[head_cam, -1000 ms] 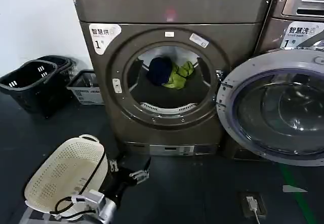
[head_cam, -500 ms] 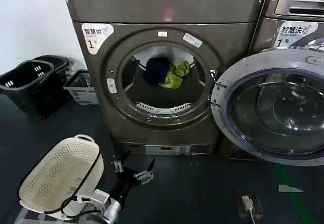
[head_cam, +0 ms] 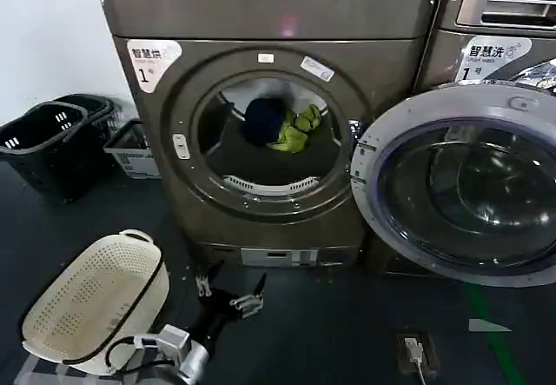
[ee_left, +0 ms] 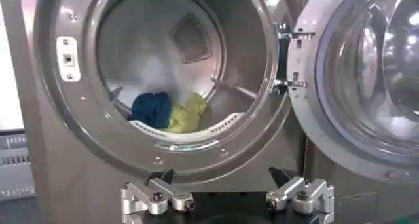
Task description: Grasp the clothes from the dryer.
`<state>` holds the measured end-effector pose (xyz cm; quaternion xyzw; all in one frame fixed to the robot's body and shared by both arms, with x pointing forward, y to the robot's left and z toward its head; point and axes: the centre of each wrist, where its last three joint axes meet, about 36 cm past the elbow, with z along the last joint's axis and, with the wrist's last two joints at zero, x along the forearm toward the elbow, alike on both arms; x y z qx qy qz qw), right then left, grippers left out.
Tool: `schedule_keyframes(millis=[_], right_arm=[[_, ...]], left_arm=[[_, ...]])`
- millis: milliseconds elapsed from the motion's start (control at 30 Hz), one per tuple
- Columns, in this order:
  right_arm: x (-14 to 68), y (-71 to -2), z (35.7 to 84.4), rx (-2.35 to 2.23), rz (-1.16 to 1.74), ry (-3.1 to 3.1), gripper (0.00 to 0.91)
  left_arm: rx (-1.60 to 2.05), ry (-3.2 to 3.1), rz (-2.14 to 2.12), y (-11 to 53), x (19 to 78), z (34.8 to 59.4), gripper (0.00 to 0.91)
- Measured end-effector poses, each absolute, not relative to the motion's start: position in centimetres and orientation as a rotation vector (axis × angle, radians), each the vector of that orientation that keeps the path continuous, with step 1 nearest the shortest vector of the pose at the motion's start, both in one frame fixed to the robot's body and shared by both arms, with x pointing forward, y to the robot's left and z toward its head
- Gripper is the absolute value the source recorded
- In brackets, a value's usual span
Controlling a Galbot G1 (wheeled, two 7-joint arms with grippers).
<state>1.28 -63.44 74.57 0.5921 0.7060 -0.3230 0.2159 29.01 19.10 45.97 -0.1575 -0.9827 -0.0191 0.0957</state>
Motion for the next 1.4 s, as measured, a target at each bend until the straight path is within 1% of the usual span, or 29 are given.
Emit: schedule_keyframes(millis=[733,1400], right_arm=[[1.02,-63.33,74.89,1.656,-0.926,1.959,0.907],[0.87,-63.35,75.03,1.618,-0.956,1.947,0.907]], left_arm=[[-0.460,-2.912,-0.067,19.22,28.93,46.19,0.907],[-0.375,-2.944,-0.139,19.41,29.05,46.28,0.907]])
